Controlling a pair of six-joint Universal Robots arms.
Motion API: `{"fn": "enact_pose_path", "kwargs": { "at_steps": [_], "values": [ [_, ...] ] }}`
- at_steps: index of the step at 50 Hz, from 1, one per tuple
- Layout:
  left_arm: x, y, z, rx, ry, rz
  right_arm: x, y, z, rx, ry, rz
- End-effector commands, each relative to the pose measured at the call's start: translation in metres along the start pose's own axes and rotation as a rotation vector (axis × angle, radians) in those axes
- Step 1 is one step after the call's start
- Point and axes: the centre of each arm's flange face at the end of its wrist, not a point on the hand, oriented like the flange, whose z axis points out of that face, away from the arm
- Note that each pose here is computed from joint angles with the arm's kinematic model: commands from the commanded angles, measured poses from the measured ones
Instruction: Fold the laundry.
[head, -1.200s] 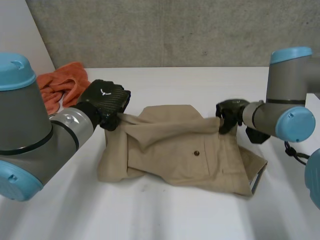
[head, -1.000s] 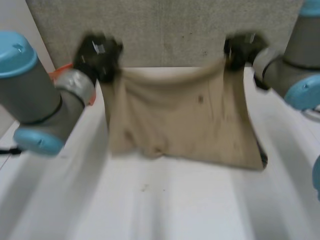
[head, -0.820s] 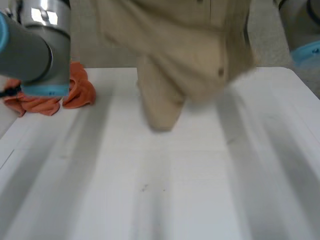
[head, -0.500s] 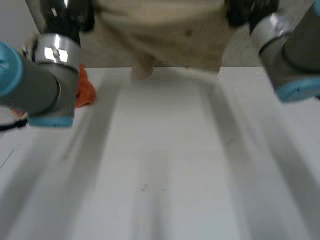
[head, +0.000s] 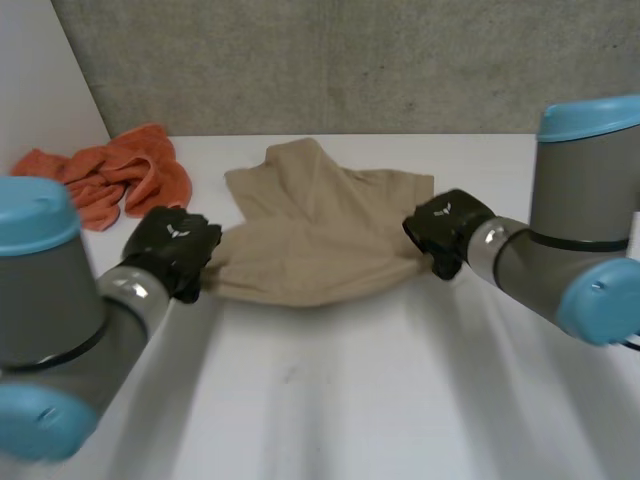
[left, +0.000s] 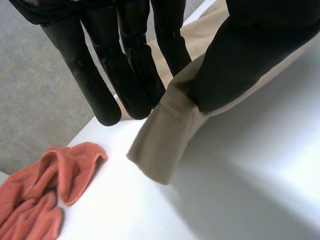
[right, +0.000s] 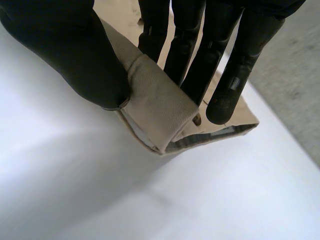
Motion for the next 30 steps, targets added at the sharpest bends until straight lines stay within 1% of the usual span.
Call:
{"fn": "enact_pose_path", "kwargs": {
  "at_steps": [1, 2, 3, 6, 9, 13, 17, 18, 20, 22, 25, 28, 30],
  "values": [
    [0.014, 0.016, -0.077, -0.163, 0.168, 0.217, -0.017, 0.014, -0.068, -0.154, -0.098, -0.147],
    [0.019, 0.019, -0.083, -0.182, 0.199, 0.239, -0.018, 0.017, -0.074, -0.172, -0.106, -0.171],
    [0.031, 0.025, -0.098, -0.219, 0.275, 0.287, -0.02, 0.021, -0.082, -0.192, -0.119, -0.201],
    [0.049, 0.03, -0.126, -0.248, 0.39, 0.358, -0.032, 0.031, -0.106, -0.244, -0.18, -0.286],
    [0.051, 0.028, -0.135, -0.237, 0.411, 0.379, -0.039, 0.035, -0.123, -0.246, -0.215, -0.339],
    [0.047, 0.019, -0.129, -0.196, 0.385, 0.367, -0.041, 0.038, -0.124, -0.246, -0.216, -0.338],
    [0.043, 0.007, -0.099, -0.129, 0.316, 0.331, -0.039, 0.042, -0.117, -0.229, -0.187, -0.331],
    [0.04, 0.003, -0.081, -0.101, 0.272, 0.317, -0.04, 0.044, -0.114, -0.229, -0.182, -0.328],
    [0.035, -0.001, -0.063, -0.073, 0.223, 0.301, -0.043, 0.051, -0.105, -0.226, -0.176, -0.316],
    [0.021, -0.012, -0.041, -0.015, 0.147, 0.259, -0.046, 0.055, -0.1, -0.226, -0.176, -0.302],
    [0.008, -0.026, -0.018, 0.068, 0.074, 0.231, -0.052, 0.06, -0.096, -0.23, -0.188, -0.277],
    [0.01, -0.027, 0.005, 0.109, 0.075, 0.224, -0.055, 0.063, -0.097, -0.232, -0.194, -0.265],
    [0.016, -0.026, 0.028, 0.148, 0.099, 0.224, -0.054, 0.063, -0.096, -0.228, -0.188, -0.266]
  ]
}}
